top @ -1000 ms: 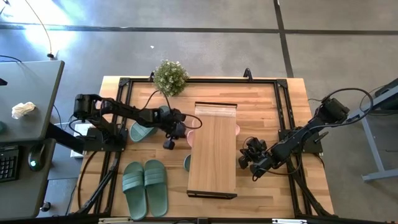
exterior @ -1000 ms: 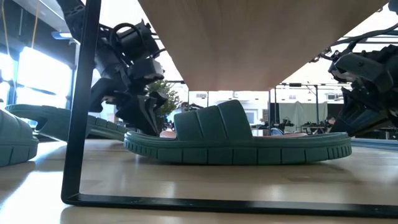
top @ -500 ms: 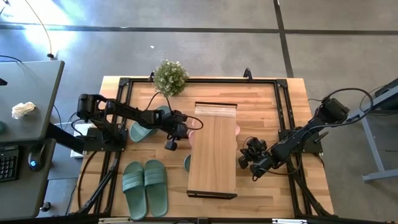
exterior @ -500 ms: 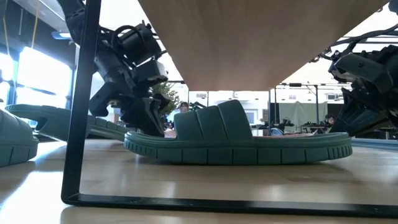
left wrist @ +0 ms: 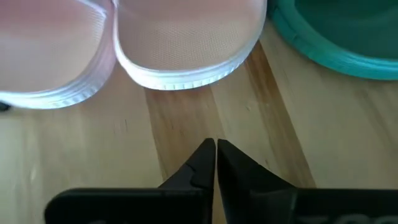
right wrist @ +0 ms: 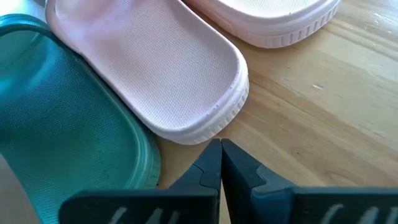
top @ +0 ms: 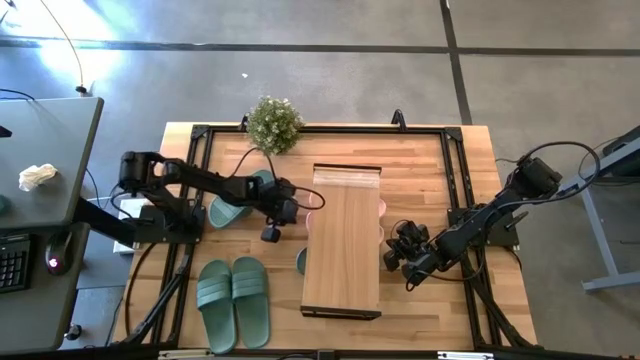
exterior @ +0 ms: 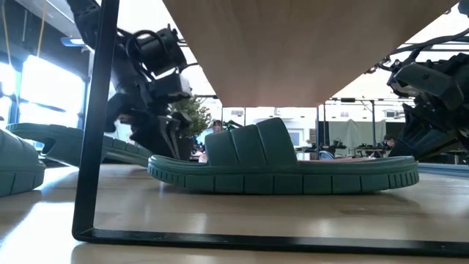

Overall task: Pick and place slides into the shelf
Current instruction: Adjust the slippers under the shelf, then put the top green slipper under the shelf

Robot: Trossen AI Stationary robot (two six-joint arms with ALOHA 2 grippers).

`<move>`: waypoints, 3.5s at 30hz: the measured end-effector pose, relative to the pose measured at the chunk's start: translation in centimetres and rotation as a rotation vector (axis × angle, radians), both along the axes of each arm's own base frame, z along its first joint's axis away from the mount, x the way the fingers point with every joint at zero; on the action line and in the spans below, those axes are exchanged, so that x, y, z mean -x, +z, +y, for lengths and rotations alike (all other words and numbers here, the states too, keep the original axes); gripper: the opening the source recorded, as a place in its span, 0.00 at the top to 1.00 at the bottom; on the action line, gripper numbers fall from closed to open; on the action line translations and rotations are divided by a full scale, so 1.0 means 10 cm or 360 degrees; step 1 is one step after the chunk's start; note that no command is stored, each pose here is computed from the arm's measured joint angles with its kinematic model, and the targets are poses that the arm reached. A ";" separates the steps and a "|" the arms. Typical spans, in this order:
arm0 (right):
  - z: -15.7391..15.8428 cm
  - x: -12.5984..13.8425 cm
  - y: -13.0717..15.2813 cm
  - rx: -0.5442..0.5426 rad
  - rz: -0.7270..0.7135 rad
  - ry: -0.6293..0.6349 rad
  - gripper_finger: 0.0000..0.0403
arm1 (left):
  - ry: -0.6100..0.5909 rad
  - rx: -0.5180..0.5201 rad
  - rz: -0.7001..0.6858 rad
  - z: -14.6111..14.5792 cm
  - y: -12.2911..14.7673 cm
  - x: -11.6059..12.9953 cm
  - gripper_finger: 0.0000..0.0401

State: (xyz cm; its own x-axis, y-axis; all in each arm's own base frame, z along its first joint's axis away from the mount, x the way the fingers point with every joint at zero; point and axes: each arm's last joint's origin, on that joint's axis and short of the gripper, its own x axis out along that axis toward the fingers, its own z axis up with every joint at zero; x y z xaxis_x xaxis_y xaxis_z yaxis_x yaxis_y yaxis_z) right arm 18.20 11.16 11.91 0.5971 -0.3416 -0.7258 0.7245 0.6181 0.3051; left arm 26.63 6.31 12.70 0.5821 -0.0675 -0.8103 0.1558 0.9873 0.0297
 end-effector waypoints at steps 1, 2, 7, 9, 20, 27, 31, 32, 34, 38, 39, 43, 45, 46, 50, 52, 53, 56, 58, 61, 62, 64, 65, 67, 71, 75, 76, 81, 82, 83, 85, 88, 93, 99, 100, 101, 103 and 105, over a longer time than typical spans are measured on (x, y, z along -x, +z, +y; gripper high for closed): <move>0.00 0.00 0.00 0.0002 0.0003 0.0000 1.00 | 0.0005 0.0001 0.0006 -0.01 0.04 0.02 0.98; 0.00 0.00 0.00 0.0002 0.0004 0.0000 1.00 | 0.0009 0.0004 0.0015 -0.01 0.09 0.05 0.98; 0.00 0.00 0.00 -0.0009 0.0010 0.0005 1.00 | -0.0142 0.0274 0.0008 -0.13 0.34 0.24 0.99; 0.00 0.00 0.00 -0.0023 0.0022 0.0016 1.00 | -0.0230 0.0361 -0.0001 -0.27 0.41 0.26 1.00; 0.02 0.00 -0.01 -0.0053 0.0063 0.0066 1.00 | -0.0325 0.0110 -0.0122 -0.96 0.38 0.06 1.00; 0.05 0.01 -0.01 -0.0106 0.0068 0.0105 1.00 | -0.0315 0.0134 0.0010 -1.05 0.17 0.02 1.00; 0.18 0.06 0.00 -0.0198 0.0059 0.0212 1.00 | -0.0329 0.0198 -0.0057 -1.07 0.12 -0.06 1.00; 0.22 0.07 0.01 -0.0214 0.0041 0.0240 1.00 | -0.0336 0.0207 -0.0072 -1.07 0.11 -0.07 1.00; 0.27 0.09 0.01 -0.0233 0.0010 0.0257 1.00 | -0.0335 0.0210 -0.0081 -1.08 0.08 -0.10 1.00; 0.28 0.08 0.02 -0.0236 -0.0024 0.0251 1.00 | -0.0332 0.0212 -0.0072 -1.08 0.00 -0.13 1.00; 0.28 0.08 0.02 -0.0241 -0.0033 0.0252 1.00 | -0.0327 0.0213 -0.0073 -1.08 -0.02 -0.14 1.00; 0.29 0.07 0.03 -0.0234 -0.0053 0.0276 1.00 | -0.0294 0.0201 -0.0116 -1.08 -0.05 -0.18 1.00; 0.29 0.07 0.03 -0.0235 -0.0048 0.0282 1.00 | -0.0281 0.0202 -0.0143 -1.08 -0.06 -0.21 1.00; 0.29 0.07 0.03 -0.0235 -0.0048 0.0282 1.00 | -0.0279 0.0201 -0.0154 -1.08 -0.07 -0.22 1.00; 0.30 0.07 0.03 -0.0234 -0.0033 0.0315 1.00 | -0.0253 0.0187 -0.0172 -1.08 -0.08 -0.23 1.00; 0.30 0.07 0.03 -0.0240 -0.0020 0.0332 1.00 | -0.0226 0.0168 -0.0162 -1.08 -0.08 -0.23 1.00; 0.30 0.07 0.03 -0.0240 -0.0020 0.0334 1.00 | -0.0216 0.0166 -0.0157 -1.07 -0.09 -0.23 1.00; 0.30 0.07 0.03 -0.0234 -0.0018 0.0342 1.00 | -0.0194 0.0159 -0.0156 -1.07 -0.09 -0.23 1.00; 0.30 0.07 0.03 -0.0233 -0.0017 0.0342 1.00 | -0.0177 0.0151 -0.0156 -1.07 -0.09 -0.23 1.00; 0.30 0.07 0.03 -0.0233 -0.0011 0.0343 1.00 | -0.0126 0.0146 -0.0155 -1.06 -0.09 -0.23 1.00; 0.30 0.07 0.03 -0.0234 -0.0004 0.0335 1.00 | -0.0111 0.0140 -0.0155 -1.06 -0.09 -0.23 1.00; 0.28 0.09 0.01 -0.0241 0.0022 0.0285 1.00 | -0.0089 0.0136 -0.0156 -1.05 -0.08 -0.23 1.00; 0.27 0.11 0.00 -0.0245 0.0039 0.0251 1.00 | -0.0072 0.0142 -0.0153 -1.05 -0.08 -0.23 1.00; 0.26 0.14 -0.01 -0.0250 0.0069 0.0199 1.00 | -0.0047 0.0129 -0.0149 -1.05 -0.04 -0.21 1.00; 0.24 0.21 -0.04 -0.0223 0.0141 0.0141 1.00 | 0.0020 0.0048 -0.0120 -1.01 0.10 -0.12 1.00; 0.23 0.24 -0.04 -0.0192 0.0165 0.0130 1.00 | 0.0118 -0.0095 -0.0060 -0.96 0.29 0.05 1.00; 0.22 0.25 -0.04 -0.0185 0.0169 0.0132 1.00 | 0.0145 -0.0138 -0.0047 -0.94 0.34 0.10 1.00; 0.21 0.25 0.01 -0.0134 0.0124 0.0141 1.00 | 0.0224 -0.0297 0.0006 -0.88 0.60 0.37 1.00; 0.20 0.26 0.02 -0.0128 0.0116 0.0147 1.00 | 0.0222 -0.0328 0.0045 -0.86 0.67 0.43 1.00; 0.20 0.26 0.04 -0.0126 0.0108 0.0154 1.00 | 0.0204 -0.0354 0.0092 -0.86 0.73 0.49 1.00; 0.19 0.26 0.07 -0.0115 0.0107 0.0182 1.00 | 0.0155 -0.0413 0.0215 -0.84 0.87 0.60 1.00; 0.19 0.27 0.11 -0.0092 0.0102 0.0246 1.00 | 0.0094 -0.0496 0.0433 -0.82 1.05 0.74 1.00; 0.19 0.27 0.15 -0.0048 0.0107 0.0338 1.00 | 0.0024 -0.0447 0.0696 -0.81 1.17 0.89 1.00; 0.20 0.25 0.15 0.0023 0.0111 0.0438 1.00 | 0.0057 -0.0082 0.0907 -0.86 1.16 1.00 0.91; 0.20 0.25 0.15 0.0033 0.0112 0.0444 1.00 | 0.0090 -0.0044 0.0939 -0.87 1.15 1.01 0.88; 0.20 0.25 0.15 0.0049 0.0114 0.0452 1.00 | 0.0133 -0.0020 0.0983 -0.86 1.15 1.04 0.85; 0.19 0.25 0.15 0.0089 0.0115 0.0466 1.00 | 0.0233 -0.0001 0.1077 -0.86 1.15 1.09 0.79; 0.19 0.25 0.16 0.0119 0.0103 0.0467 1.00 | 0.0326 -0.0037 0.1134 -0.86 1.15 1.12 0.74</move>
